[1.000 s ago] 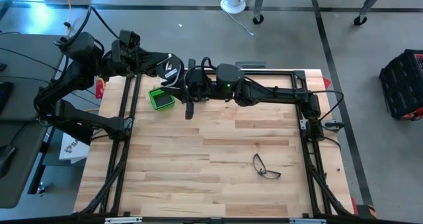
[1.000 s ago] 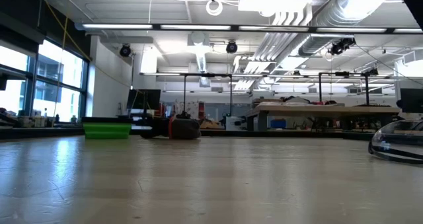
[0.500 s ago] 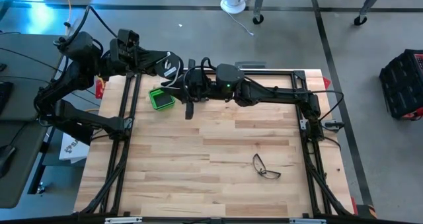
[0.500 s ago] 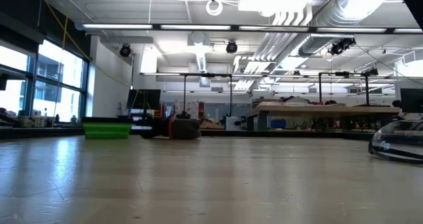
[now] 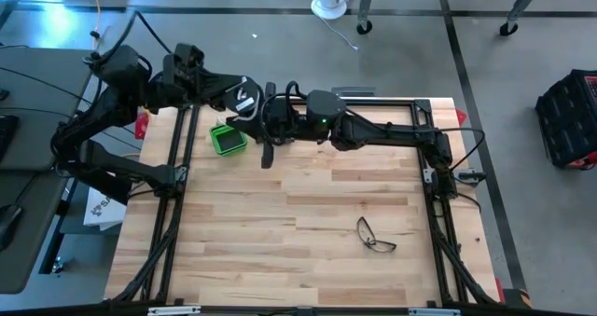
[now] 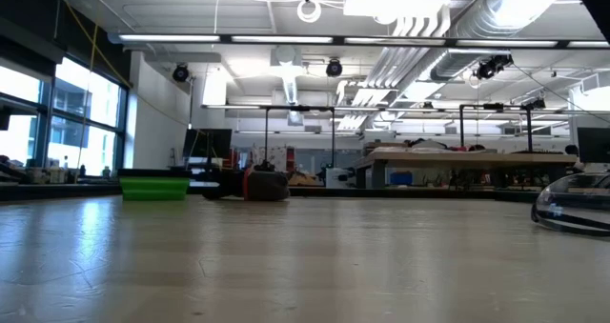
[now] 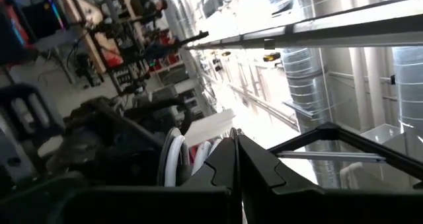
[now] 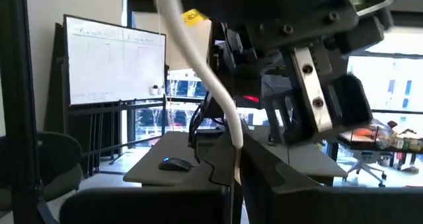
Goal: Coil cords
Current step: Coil the white wire on the spool
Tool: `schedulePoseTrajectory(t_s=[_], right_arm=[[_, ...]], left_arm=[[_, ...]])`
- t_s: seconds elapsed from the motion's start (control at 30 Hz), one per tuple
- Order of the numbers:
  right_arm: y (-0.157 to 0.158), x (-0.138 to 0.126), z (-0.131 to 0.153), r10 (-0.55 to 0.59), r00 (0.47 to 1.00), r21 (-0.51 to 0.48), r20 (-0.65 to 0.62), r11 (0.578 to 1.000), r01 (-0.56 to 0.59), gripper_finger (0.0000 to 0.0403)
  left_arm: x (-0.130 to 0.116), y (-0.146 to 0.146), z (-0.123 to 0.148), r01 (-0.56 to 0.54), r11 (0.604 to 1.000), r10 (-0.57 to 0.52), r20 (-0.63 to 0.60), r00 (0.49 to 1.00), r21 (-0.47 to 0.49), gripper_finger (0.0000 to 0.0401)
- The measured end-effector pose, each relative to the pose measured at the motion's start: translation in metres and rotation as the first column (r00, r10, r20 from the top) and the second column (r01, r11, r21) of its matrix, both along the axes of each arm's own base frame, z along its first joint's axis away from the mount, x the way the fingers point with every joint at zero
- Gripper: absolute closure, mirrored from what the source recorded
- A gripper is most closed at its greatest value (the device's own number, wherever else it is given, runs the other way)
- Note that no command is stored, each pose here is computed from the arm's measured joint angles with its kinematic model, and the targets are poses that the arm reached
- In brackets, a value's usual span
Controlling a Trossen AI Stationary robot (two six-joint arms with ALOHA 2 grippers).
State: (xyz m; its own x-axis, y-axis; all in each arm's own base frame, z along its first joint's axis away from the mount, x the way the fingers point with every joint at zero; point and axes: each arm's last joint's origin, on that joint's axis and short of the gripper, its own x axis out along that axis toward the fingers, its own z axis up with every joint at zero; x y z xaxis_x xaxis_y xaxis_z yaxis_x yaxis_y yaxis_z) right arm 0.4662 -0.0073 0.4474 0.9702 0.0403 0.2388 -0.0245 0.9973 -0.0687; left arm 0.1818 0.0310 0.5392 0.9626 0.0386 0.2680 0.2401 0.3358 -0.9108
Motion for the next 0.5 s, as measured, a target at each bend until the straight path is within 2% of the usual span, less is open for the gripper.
schedulePoseTrajectory(t_s=[0.3, 0.5], right_arm=[[0.002, -0.001, 0.004, 0.054, 0.998, -0.032, 0.042, 0.998, -0.053, 0.0401], [0.003, -0.001, 0.003, 0.083, 0.996, -0.036, 0.032, 0.996, -0.082, 0.0402]], left_arm=[[0.015, -0.006, -0.006, 0.077, 0.996, -0.079, -0.033, 0.996, -0.05, 0.0401], [0.006, -0.005, -0.002, 0.023, 1.0, -0.023, -0.015, 1.0, -0.007, 0.0401]])
